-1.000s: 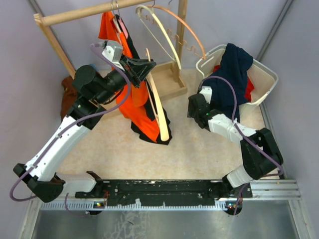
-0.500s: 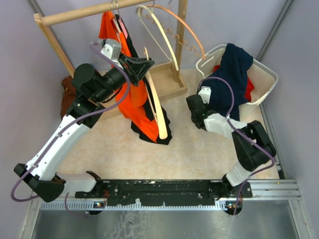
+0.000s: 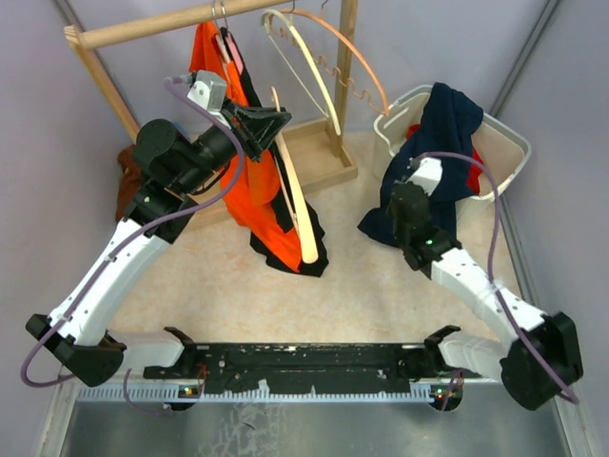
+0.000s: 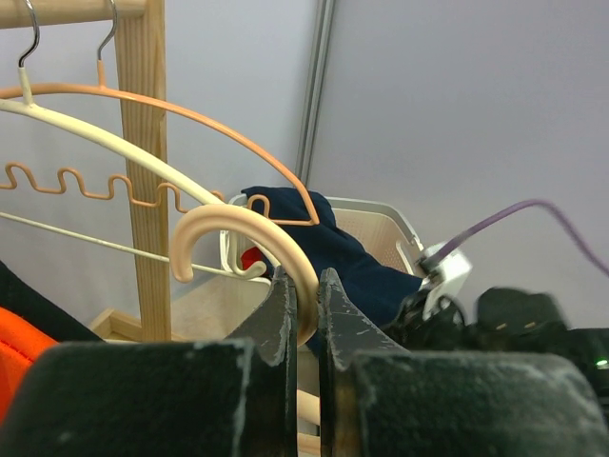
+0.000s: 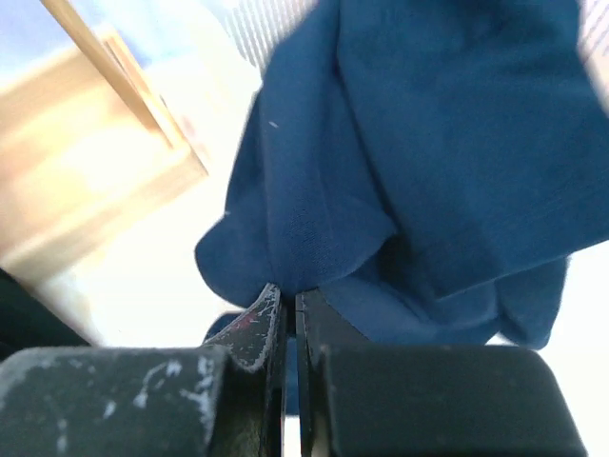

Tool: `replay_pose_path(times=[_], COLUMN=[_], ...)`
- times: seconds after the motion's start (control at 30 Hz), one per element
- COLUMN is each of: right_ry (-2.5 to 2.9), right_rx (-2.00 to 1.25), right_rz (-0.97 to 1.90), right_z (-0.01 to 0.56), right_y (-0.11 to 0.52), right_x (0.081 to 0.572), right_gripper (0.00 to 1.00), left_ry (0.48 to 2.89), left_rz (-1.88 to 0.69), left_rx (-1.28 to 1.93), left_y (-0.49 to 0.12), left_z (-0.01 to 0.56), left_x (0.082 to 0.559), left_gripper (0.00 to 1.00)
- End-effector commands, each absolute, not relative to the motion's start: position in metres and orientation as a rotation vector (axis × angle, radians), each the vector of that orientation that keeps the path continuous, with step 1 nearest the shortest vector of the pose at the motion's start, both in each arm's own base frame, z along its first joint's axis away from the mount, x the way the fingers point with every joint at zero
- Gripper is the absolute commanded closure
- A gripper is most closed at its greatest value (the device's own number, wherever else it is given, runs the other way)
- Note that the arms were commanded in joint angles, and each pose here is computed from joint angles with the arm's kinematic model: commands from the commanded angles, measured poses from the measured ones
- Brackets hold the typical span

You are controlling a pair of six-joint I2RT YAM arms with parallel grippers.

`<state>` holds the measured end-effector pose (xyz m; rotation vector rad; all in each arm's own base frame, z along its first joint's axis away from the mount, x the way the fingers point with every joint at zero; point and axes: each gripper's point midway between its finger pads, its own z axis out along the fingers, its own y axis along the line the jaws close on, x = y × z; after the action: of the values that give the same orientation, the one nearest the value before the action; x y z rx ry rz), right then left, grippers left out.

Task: Remove the t-shirt from the hanger
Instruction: Place the T-shirt in the bin.

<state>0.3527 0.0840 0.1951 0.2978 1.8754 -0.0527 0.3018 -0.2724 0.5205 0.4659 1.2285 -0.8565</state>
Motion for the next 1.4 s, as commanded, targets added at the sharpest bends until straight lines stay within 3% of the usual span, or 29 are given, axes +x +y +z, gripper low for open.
replay_pose_path(times=[0.0, 0.27, 0.77, 1.0, 1.23, 1.27, 1.37], right_ry=[1.638, 1.354, 1.132, 1.197, 1.439, 1.476, 1.597], right_rx=[0.318, 0.314, 0.33, 0.322, 0.347, 0.351, 0.357], right_rz=[-0.052, -0.097, -0.049, -0.032, -0.045, -0.049, -0.057], right_z=[0.307, 0.456, 0.596, 0.576, 0.476, 0.459, 0.416], right_y=[0.065, 0.027, -0.05, -0.065, -0.075, -0.075, -0.073], right_x=[0.347, 0.354, 0.478, 0.55, 0.573, 0.57, 0.559], right_gripper=[1.0, 1.0, 1.0, 1.0, 1.0, 0.98, 0.8], left_ry=[1.151, 1.157, 1.162, 1.155, 1.147, 1.145, 1.14], left_rz=[-0.873, -0.904, -0.933, -0.957, -0.966, -0.969, -0.974], left_rx=[0.461, 0.467, 0.46, 0.47, 0.473, 0.475, 0.48], left_y=[-0.264, -0.267, -0.274, -0.279, -0.282, -0.284, -0.286], left_z=[0.549, 0.546, 0.547, 0.548, 0.552, 0.552, 0.557], left_x=[0.287, 0.285, 0.291, 0.292, 0.294, 0.295, 0.297], left_gripper=[1.0, 1.0, 1.0, 1.0, 1.0, 1.0, 1.0])
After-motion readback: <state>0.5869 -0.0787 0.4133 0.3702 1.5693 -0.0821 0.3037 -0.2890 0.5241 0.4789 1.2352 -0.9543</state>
